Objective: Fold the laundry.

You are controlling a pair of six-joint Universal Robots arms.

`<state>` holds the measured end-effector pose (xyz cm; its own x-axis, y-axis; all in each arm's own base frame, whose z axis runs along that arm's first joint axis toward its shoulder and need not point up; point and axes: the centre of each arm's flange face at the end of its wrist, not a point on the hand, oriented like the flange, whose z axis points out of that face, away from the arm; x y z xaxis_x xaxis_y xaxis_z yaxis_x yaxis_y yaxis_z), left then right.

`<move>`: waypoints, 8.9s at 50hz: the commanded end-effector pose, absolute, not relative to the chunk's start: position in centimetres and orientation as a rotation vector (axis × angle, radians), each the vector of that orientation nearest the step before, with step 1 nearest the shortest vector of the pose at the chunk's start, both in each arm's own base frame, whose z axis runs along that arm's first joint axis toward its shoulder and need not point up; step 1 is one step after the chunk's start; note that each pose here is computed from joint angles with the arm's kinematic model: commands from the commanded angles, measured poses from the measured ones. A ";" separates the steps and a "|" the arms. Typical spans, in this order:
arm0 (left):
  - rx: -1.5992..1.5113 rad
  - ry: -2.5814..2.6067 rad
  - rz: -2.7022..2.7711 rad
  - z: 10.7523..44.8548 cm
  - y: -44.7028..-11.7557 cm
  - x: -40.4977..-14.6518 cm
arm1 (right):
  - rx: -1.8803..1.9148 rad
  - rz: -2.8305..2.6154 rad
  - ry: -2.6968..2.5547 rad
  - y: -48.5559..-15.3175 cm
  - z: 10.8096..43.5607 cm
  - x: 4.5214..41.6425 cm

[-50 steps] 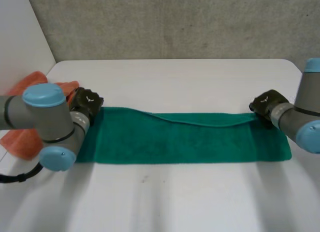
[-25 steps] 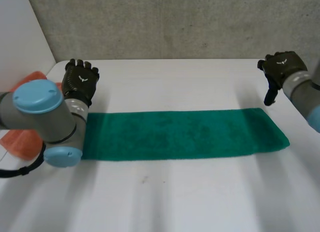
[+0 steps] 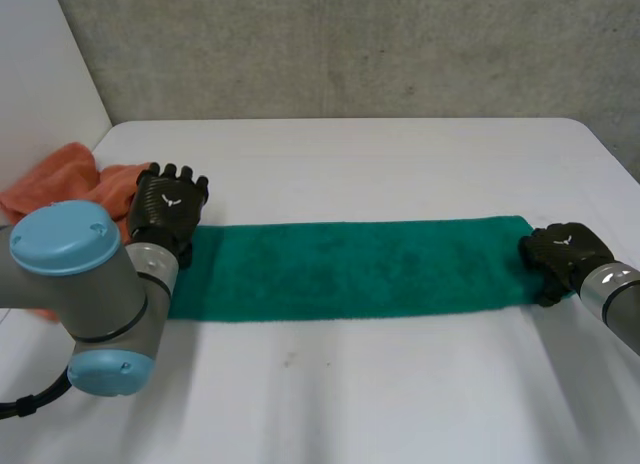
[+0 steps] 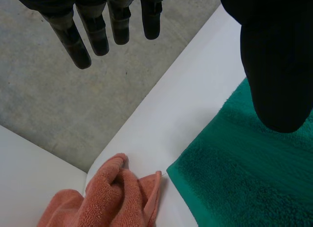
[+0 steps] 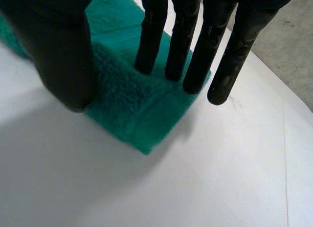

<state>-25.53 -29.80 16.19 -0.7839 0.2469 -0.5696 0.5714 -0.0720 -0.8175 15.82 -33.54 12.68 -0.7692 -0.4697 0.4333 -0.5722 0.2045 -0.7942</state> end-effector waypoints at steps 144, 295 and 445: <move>1.142 2.469 -1.712 13.5 -21.3 -33.3 | 1.305 1.624 -2.892 -27.1 12.4 29.9; 1.189 2.722 -2.281 26.5 -23.0 -32.6 | 0.794 2.148 -1.961 -55.8 12.9 7.5; 0.956 2.422 -1.819 18.9 -28.8 -21.9 | 1.754 1.925 -2.194 -17.8 19.9 28.2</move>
